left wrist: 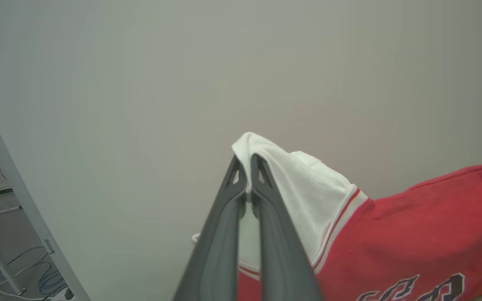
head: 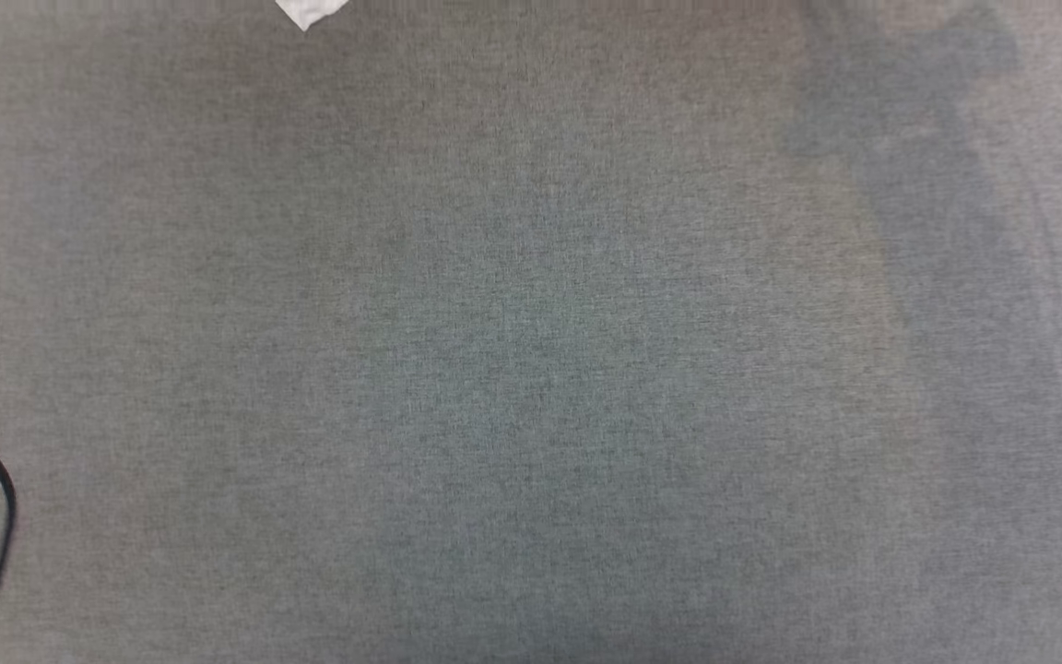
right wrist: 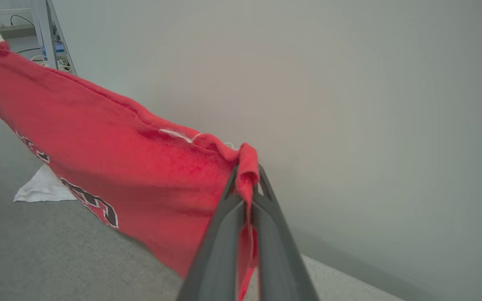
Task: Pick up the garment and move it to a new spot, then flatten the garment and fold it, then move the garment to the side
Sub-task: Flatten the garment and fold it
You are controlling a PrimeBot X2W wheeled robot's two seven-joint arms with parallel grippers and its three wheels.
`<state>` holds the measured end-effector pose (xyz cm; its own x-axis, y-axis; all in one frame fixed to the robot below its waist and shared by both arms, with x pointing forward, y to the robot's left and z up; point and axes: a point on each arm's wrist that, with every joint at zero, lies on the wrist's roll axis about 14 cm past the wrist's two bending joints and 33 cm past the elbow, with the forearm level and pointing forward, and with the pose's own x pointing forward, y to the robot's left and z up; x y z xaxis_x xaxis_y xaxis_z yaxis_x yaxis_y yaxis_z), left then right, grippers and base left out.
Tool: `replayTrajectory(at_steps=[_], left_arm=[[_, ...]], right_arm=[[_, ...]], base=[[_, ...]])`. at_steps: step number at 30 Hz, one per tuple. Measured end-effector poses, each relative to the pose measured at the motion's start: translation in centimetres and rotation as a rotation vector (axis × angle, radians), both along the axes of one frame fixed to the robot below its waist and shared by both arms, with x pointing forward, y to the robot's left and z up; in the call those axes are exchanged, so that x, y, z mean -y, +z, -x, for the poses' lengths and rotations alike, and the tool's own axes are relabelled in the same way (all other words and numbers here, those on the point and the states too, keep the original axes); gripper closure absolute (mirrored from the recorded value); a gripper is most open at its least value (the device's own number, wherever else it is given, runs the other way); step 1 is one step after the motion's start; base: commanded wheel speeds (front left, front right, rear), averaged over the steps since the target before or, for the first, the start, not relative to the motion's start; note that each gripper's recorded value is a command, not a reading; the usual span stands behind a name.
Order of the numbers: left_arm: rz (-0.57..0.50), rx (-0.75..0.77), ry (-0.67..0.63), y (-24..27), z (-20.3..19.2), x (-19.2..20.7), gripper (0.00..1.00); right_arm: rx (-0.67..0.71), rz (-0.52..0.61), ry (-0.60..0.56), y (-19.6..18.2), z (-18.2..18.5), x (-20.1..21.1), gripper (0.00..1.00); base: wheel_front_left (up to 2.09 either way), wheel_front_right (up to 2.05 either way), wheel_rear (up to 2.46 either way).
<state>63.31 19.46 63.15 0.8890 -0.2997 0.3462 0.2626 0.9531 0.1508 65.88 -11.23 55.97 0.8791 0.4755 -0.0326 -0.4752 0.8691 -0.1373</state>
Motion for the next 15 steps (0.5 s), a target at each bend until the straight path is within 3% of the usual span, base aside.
replayTrajectory(at_steps=[12, 13, 15], left_arm=[[0.077, -0.225, 0.059, -8.3, 12.2, -1.5, 1.00], [0.102, -0.294, 0.086, -10.4, 15.6, -1.9, 1.00], [0.118, -0.347, 0.098, -11.9, 18.1, -2.1, 1.00]], right_arm=[[-0.218, 0.010, 0.036, -6.9, 10.6, 1.8, 1.00], [-0.282, 0.023, 0.048, -8.8, 13.9, 2.2, 1.00], [-0.312, 0.020, 0.050, -9.5, 16.0, 2.5, 1.00]], base=[[0.00, 0.00, 0.00], [0.00, 0.00, 0.00], [0.00, 0.00, 0.00]])
